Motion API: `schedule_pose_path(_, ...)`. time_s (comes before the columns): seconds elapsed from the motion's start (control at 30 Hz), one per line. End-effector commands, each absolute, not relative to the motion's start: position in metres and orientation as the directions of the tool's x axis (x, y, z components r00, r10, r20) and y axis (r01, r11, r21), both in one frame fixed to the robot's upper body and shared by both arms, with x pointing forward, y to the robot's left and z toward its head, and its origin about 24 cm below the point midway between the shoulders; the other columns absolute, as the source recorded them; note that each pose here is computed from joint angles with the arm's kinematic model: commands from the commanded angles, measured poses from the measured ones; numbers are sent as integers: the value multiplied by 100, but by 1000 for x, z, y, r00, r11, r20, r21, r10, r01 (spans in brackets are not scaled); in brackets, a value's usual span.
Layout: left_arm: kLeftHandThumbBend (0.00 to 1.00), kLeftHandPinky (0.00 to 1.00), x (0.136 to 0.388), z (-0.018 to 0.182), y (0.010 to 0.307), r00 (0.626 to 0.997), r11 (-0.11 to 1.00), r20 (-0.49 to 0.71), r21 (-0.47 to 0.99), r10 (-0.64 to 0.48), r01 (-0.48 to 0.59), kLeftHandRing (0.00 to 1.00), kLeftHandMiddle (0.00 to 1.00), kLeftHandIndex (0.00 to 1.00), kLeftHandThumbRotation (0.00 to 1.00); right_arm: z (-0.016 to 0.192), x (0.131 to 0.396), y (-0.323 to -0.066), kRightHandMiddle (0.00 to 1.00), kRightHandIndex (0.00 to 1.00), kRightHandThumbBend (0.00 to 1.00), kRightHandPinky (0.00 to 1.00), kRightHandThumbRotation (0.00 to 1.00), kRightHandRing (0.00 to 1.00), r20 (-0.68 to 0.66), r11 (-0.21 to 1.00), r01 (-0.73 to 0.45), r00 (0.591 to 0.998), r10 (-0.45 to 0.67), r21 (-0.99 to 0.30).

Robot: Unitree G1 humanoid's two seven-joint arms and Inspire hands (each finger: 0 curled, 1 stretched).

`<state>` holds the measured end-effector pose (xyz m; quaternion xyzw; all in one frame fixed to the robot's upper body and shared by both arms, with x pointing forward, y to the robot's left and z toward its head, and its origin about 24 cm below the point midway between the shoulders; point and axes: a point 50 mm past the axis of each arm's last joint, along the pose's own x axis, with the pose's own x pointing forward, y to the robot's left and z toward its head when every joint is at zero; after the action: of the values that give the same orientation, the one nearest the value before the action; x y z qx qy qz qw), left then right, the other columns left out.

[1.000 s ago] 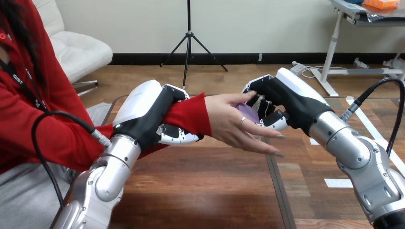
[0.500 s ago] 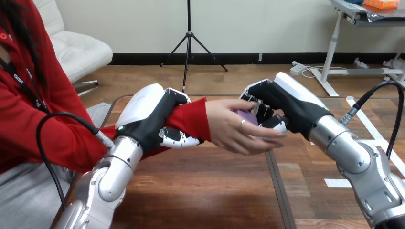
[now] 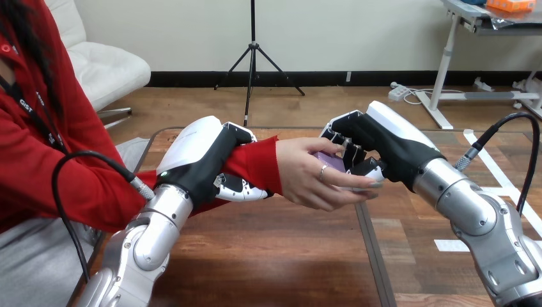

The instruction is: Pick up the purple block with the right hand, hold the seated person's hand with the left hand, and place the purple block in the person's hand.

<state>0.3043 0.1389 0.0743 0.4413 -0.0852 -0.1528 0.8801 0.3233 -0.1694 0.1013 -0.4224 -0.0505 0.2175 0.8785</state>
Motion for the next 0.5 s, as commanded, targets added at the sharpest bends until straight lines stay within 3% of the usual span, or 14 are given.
schedule_pose_path(0.0,61,20,326,136,115,881,620,263,784,-394,43,26,36,37,0,145,324,-149,40,45,70,28,0,34,82,580,-263,862,500,-771)
schedule_pose_path(0.47,61,20,324,135,119,884,616,257,787,-392,44,26,36,37,0,144,324,-153,41,45,71,29,0,34,78,585,-259,870,487,-769)
